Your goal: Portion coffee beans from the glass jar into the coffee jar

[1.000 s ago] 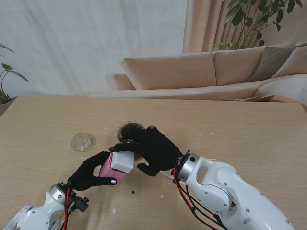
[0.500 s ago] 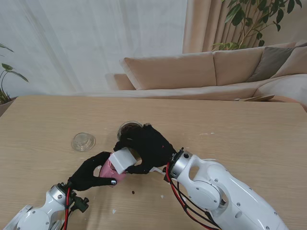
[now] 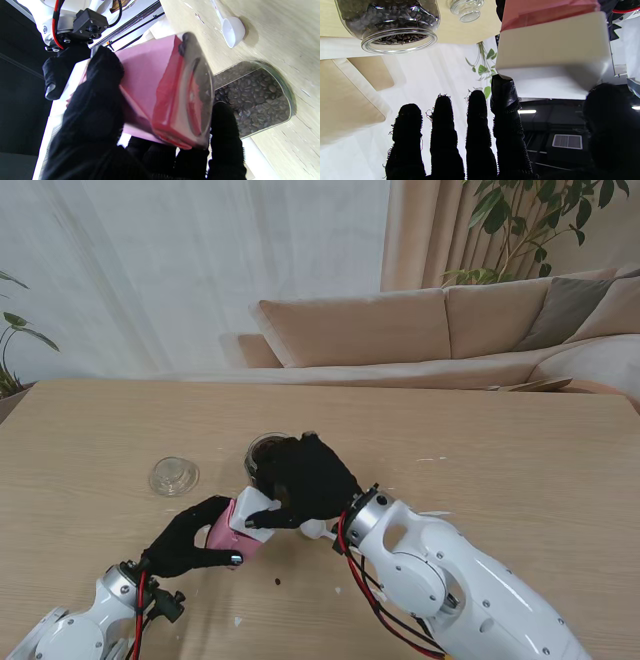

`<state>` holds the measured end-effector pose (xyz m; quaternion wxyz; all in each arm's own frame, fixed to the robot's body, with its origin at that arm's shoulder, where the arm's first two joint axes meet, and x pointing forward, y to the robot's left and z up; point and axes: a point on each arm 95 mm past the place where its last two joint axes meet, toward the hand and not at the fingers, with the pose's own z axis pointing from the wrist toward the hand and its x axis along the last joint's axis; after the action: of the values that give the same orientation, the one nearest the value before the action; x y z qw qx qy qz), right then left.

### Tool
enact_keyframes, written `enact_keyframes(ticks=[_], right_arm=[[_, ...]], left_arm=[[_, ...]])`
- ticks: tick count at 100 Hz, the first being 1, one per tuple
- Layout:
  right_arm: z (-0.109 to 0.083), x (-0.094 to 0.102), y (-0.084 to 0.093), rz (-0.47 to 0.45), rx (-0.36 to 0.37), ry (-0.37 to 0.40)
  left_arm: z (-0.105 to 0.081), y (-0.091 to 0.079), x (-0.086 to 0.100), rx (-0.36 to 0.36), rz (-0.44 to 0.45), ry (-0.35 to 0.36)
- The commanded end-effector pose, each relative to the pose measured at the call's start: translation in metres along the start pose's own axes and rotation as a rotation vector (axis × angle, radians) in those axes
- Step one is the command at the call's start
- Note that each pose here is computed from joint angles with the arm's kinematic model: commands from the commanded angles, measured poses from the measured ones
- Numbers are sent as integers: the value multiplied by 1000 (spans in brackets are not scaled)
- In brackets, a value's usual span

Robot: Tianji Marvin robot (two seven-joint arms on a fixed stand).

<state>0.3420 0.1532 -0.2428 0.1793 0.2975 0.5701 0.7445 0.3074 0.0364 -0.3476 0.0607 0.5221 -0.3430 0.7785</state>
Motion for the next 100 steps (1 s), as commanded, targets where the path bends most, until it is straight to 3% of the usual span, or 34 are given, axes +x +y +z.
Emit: enact_keyframes(ticks=[1,16,44,72,100], right_arm=[[-6,6,0,15,14,-1],[-19,7,8,23,3,21],[-39,8,16,-129,94,105],[-30,2,4,-153,129,151],[-14,0,-3,-103,60,117]], left_arm=[[2,4,3,-11,-3,8],[2,3,2,-7,-4,5],[2,4,2,-10,-3,4],[2,5,3,-15,-4,9],[2,6,4,-18,-4,10]])
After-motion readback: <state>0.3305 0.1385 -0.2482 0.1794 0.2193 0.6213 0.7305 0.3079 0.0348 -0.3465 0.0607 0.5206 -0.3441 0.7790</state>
